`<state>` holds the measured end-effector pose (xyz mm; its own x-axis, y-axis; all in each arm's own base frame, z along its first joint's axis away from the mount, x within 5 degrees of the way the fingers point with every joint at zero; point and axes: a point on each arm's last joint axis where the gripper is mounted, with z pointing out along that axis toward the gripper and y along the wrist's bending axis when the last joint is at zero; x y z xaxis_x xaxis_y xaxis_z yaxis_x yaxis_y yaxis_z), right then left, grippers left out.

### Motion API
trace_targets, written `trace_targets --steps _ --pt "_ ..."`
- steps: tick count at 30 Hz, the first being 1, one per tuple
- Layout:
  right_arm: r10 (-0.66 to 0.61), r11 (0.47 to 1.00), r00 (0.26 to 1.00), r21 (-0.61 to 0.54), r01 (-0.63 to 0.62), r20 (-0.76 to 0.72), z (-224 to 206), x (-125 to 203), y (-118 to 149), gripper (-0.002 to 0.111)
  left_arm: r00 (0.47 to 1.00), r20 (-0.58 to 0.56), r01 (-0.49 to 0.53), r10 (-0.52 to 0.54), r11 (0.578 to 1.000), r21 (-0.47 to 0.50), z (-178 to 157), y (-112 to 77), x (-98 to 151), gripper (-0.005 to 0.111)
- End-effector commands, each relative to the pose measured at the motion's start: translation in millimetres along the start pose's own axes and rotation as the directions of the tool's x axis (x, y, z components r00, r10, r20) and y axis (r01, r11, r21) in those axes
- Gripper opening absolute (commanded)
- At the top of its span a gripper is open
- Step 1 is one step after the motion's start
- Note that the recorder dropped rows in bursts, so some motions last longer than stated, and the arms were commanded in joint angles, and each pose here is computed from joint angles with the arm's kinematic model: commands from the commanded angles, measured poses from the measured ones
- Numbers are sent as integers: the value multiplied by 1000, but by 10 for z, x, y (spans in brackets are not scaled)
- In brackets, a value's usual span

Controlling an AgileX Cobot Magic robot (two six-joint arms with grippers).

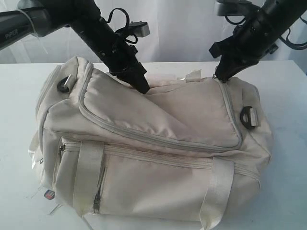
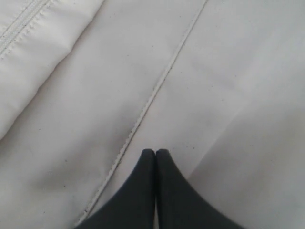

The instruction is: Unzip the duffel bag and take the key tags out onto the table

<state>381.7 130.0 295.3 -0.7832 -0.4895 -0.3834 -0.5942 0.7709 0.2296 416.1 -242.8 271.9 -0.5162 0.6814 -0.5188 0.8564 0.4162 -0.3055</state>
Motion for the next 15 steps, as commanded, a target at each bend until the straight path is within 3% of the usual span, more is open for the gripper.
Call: trace_targets --steps 1,15 --pt "21 1000 997 -9 -22 -78 97 155 1 0 999 -48 14 -10 997 80 -33 -78 50 0" --pt "64 998 989 -18 -66 -130 22 485 132 0 999 -32 19 -16 995 102 -34 -97 34 0"
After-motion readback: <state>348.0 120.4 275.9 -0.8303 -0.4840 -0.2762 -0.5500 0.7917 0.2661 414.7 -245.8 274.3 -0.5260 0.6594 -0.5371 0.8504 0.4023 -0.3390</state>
